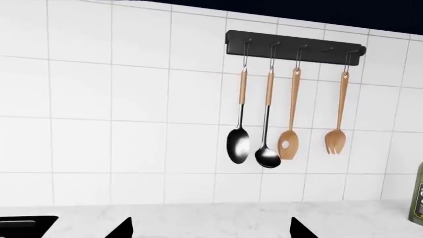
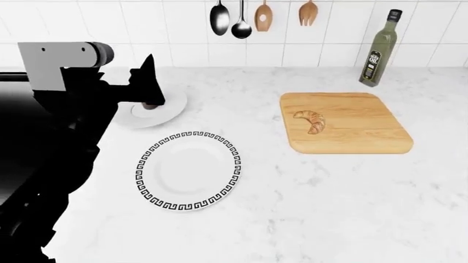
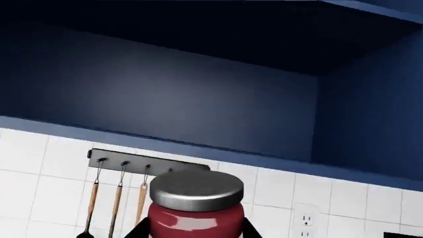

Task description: From the different types of pastries on the counter, select a croissant and place it on the cutting board. Then retrieve a jar of jam from the cabinet and place it alongside the croissant on the cutting board.

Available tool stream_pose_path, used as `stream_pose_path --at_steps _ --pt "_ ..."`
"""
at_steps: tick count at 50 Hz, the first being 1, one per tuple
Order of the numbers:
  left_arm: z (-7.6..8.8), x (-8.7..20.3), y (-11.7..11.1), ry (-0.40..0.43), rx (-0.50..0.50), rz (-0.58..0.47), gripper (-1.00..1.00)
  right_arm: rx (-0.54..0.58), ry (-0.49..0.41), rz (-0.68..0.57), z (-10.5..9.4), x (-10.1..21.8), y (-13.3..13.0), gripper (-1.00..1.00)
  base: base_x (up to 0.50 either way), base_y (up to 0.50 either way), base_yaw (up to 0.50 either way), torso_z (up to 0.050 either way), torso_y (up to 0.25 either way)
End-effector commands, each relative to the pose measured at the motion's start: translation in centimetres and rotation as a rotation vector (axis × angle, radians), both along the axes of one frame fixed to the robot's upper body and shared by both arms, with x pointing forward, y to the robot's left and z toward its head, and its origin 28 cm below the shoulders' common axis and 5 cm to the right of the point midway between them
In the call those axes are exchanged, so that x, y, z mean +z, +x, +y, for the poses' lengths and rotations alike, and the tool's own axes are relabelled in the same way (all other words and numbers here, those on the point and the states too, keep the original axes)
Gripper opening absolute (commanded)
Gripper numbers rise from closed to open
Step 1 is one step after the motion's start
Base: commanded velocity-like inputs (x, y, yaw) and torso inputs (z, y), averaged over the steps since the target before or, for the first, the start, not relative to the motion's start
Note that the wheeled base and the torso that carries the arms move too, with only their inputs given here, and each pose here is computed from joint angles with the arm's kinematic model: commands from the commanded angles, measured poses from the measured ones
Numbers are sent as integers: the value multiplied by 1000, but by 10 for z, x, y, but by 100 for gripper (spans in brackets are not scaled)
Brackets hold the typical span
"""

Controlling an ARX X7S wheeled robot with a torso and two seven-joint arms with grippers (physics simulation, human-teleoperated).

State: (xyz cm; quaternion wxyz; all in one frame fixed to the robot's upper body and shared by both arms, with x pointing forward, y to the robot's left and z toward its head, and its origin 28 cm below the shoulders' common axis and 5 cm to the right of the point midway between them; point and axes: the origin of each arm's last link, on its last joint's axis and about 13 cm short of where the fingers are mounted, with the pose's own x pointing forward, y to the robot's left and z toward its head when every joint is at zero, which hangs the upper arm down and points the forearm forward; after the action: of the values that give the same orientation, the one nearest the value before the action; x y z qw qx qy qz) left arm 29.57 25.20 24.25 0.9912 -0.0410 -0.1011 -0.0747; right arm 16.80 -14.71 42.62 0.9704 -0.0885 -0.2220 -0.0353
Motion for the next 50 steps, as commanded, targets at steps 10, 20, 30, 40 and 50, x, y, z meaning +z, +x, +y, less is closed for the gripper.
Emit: stream_pose_path --at_steps 10,20,30,40,50 --pt "-1 -7 5 3 3 15 100 104 15 274 -12 -121 5 -100 0 0 0 0 0" --pt "-1 -8 6 3 4 17 100 98 19 360 -15 -145 28 -100 0 0 0 0 0" --pt "2 -10 8 0 9 18 100 51 57 410 -25 -166 58 -100 0 0 0 0 0" --pt "4 -10 8 -5 12 17 100 -15 98 456 -38 -196 97 -100 0 0 0 0 0" --pt "4 -11 9 -6 15 16 100 -34 118 470 -38 -219 137 -100 0 0 0 0 0"
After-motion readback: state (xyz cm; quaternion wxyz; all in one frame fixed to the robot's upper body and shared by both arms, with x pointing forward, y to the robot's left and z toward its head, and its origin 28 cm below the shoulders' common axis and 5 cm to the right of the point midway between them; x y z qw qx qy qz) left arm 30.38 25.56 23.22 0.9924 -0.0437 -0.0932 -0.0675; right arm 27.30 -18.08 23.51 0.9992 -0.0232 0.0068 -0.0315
